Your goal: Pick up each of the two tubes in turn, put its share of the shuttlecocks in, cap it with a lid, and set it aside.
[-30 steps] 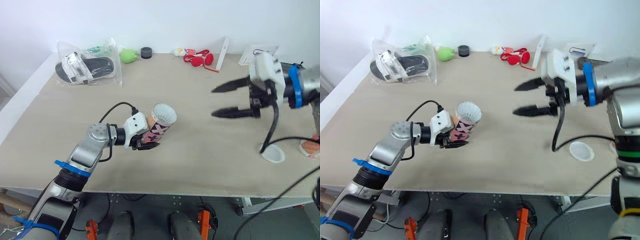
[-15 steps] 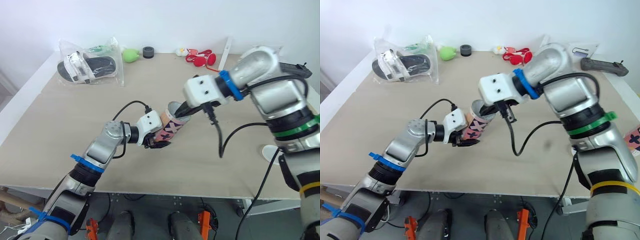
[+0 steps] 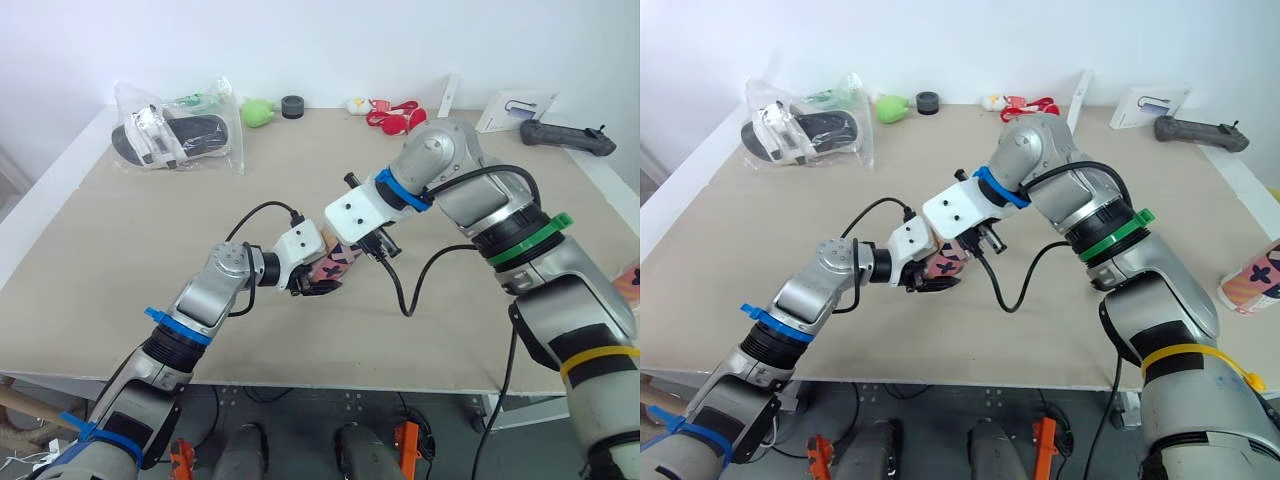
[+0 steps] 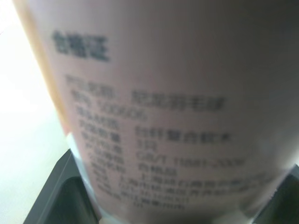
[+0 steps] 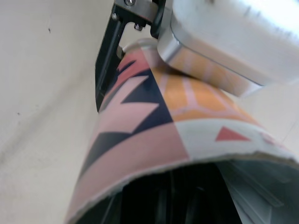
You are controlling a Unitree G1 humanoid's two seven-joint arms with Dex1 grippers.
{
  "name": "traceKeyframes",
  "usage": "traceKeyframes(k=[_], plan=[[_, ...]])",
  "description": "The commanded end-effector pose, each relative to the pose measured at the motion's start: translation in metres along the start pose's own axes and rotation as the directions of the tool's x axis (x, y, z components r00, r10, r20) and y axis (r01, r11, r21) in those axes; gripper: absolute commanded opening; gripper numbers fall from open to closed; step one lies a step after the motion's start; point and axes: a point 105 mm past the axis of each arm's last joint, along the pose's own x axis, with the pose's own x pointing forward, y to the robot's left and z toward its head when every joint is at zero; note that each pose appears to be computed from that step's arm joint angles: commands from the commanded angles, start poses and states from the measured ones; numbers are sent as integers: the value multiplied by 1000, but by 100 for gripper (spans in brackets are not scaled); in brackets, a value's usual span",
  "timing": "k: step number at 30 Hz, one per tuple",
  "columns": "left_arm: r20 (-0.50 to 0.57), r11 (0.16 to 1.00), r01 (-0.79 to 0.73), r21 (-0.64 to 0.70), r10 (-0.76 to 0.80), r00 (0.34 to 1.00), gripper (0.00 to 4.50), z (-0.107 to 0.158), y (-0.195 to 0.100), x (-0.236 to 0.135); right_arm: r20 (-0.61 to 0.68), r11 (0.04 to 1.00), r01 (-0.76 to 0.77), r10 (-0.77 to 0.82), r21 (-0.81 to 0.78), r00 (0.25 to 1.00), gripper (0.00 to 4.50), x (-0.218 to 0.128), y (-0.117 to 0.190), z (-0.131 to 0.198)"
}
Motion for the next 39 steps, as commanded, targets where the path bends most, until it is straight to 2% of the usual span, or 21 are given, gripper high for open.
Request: traceKeyframes(k=[1, 8, 15, 17, 20, 22, 25, 26, 28, 29, 31, 32, 39], plan=[[41, 999, 17, 42, -19, 999, 293, 14, -6, 0, 89, 998, 41, -36, -53, 995, 6, -23, -8, 23], [67, 999, 2, 39, -5, 998, 293, 18, -4, -1, 125, 986, 165, -162, -9, 979, 6, -78, -8, 27], [118, 999, -21, 34, 17, 993, 293, 24, -1, 2, 228, 946, 244, -290, 213, 929, 6, -126, 7, 16], [160, 999, -25, 36, 19, 987, 293, 30, -1, 2, 198, 918, 246, -315, 310, 928, 6, -135, 18, -3], [244, 999, -40, 22, 33, 969, 293, 44, 1, 3, 30, 864, 260, -302, 432, 953, 6, -143, 41, -50], [304, 999, -37, -5, 37, 952, 293, 51, -1, 5, -121, 838, 244, -212, 487, 970, 66, -139, 66, -87], [365, 999, -21, -45, 36, 930, 293, 53, -6, 11, -250, 823, 171, -37, 542, 968, 158, -129, 103, -125], [377, 998, -13, -58, 34, 926, 293, 51, -9, 14, -272, 818, 140, 21, 558, 962, 247, -125, 115, -134], [389, 997, 4, -78, 26, 921, 293, 45, -15, 20, -297, 806, 89, 111, 586, 948, 317, -118, 133, -148], [387, 997, 9, -83, 24, 922, 293, 42, -17, 23, -300, 800, 76, 134, 595, 944, 339, -115, 136, -152], [365, 997, 11, -73, 16, 931, 293, 33, -23, 28, -318, 792, 49, 187, 608, 929, 417, -112, 144, -160], [357, 997, 13, -70, 13, 934, 293, 29, -26, 31, -337, 789, 35, 221, 614, 915, 442, -110, 149, -165], [363, 997, 12, -72, 15, 932, 293, 27, -31, 32, -408, 766, -14, 357, 642, 840, 442, -102, 175, -186]])
